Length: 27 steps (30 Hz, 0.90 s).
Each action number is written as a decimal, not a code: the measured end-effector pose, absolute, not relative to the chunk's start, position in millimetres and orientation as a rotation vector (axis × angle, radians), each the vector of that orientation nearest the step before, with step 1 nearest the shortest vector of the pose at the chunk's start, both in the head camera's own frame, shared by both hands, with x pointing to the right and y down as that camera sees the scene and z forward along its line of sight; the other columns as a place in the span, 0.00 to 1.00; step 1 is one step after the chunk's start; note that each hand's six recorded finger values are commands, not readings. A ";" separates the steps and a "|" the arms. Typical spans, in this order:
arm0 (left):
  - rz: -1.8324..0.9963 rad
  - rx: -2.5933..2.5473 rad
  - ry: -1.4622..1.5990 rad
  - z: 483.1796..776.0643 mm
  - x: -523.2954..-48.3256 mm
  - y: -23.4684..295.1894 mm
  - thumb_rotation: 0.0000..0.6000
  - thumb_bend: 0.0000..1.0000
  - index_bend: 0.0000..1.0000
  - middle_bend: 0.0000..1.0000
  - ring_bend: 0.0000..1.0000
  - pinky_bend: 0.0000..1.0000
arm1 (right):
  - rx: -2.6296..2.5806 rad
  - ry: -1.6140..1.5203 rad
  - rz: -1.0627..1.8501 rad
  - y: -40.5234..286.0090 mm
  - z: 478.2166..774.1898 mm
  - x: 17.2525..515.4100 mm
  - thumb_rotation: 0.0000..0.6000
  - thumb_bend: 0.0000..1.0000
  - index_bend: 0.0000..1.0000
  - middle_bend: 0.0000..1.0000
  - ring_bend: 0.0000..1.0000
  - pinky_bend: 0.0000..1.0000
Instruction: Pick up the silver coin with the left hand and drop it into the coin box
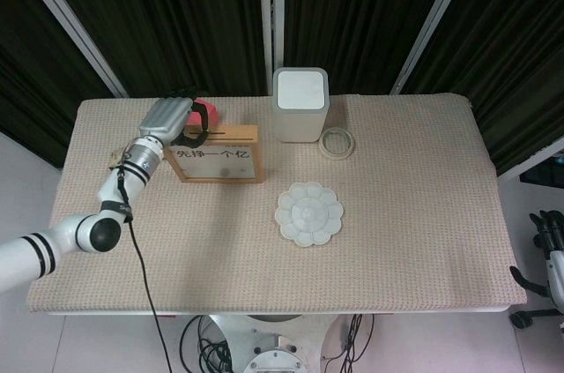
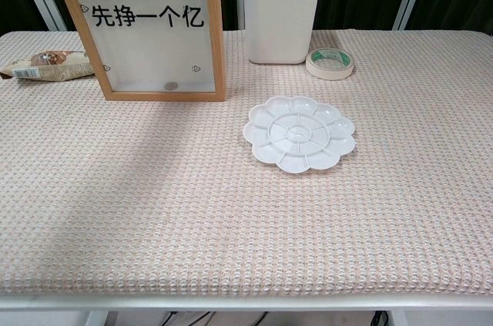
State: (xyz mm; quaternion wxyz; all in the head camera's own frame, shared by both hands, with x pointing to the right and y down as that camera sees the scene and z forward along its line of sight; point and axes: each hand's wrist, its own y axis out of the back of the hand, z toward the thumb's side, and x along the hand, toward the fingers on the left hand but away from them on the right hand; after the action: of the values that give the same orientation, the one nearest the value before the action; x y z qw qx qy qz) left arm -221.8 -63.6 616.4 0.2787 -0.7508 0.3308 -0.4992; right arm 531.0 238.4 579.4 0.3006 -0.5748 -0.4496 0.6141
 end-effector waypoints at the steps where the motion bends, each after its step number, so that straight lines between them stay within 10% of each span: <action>1: -1.342 -2.014 0.889 617.1 -222.1 -64.1 1.00 0.42 0.62 0.12 0.00 0.05 | -1.525 -1.193 1.630 238.5 579.5 531.0 1.00 0.18 0.00 0.00 0.00 0.00; 12: -1.370 -2.020 0.896 626.0 -226.5 -63.9 1.00 0.42 0.62 0.12 0.00 0.05 | -1.517 -1.199 1.636 237.6 578.0 535.1 1.00 0.18 0.00 0.00 0.00 0.00; 27: -1.322 -2.024 0.889 615.2 -223.3 -61.6 1.00 0.40 0.21 0.12 0.00 0.05 | -1.522 -1.196 1.635 237.0 578.0 533.1 1.00 0.18 0.00 0.00 0.00 0.00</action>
State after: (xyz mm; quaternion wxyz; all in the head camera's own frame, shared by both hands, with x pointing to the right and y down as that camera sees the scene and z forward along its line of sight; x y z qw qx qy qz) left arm -223.3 -61.6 615.2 0.2789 -0.7546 0.3315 -0.4929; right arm 533.1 237.0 578.0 0.2993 -0.5733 -0.4503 0.6157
